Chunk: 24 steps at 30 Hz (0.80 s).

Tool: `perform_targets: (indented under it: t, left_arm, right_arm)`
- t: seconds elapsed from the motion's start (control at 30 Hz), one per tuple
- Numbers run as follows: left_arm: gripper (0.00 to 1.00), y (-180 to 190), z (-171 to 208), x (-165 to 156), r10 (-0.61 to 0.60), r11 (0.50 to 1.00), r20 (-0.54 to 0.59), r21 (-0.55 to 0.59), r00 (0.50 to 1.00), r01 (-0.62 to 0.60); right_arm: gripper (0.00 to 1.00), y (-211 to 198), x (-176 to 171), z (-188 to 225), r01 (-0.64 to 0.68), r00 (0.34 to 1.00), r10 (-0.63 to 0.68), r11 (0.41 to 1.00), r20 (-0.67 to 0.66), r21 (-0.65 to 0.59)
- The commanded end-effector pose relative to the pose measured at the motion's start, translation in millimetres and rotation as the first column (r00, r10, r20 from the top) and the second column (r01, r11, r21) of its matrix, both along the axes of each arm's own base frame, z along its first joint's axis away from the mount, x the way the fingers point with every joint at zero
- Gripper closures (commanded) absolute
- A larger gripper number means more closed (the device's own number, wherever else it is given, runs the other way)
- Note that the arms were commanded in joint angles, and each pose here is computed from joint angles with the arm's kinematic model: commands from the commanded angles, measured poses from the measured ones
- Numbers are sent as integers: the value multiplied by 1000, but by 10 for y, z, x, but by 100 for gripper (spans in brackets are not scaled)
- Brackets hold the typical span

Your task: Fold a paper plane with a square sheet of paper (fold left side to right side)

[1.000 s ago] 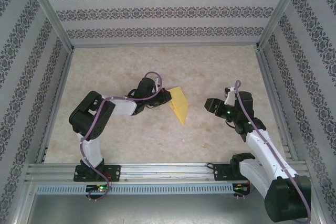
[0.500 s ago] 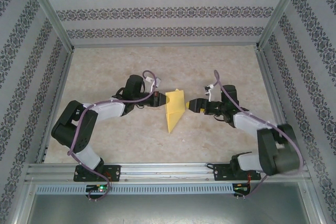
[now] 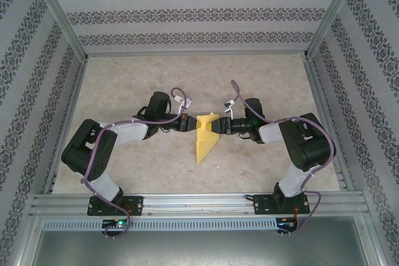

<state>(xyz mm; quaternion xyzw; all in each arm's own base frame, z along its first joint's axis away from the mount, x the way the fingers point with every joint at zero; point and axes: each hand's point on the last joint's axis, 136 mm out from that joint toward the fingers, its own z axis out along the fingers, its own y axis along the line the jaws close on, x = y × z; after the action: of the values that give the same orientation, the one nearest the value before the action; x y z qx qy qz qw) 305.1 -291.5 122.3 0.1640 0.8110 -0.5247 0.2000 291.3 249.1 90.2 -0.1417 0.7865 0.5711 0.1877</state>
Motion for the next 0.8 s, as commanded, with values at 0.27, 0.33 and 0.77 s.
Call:
perform_targets:
  t: [0.27, 0.33, 0.77]
  left_arm:
    - [100, 179, -168, 95, 53, 998, -9, 36, 999, -52]
    - [100, 181, -191, 91, 50, 998, -13, 42, 999, -49]
    - [70, 532, -181, 161, 164, 952, 90, 246, 982, -181]
  right_arm:
    - [62, -117, 132, 239, 17, 998, -20, 999, 59, 49]
    - [65, -123, 154, 244, 26, 998, -28, 999, 61, 43]
    - [100, -262, 307, -142, 169, 977, -182, 978, -110, -119]
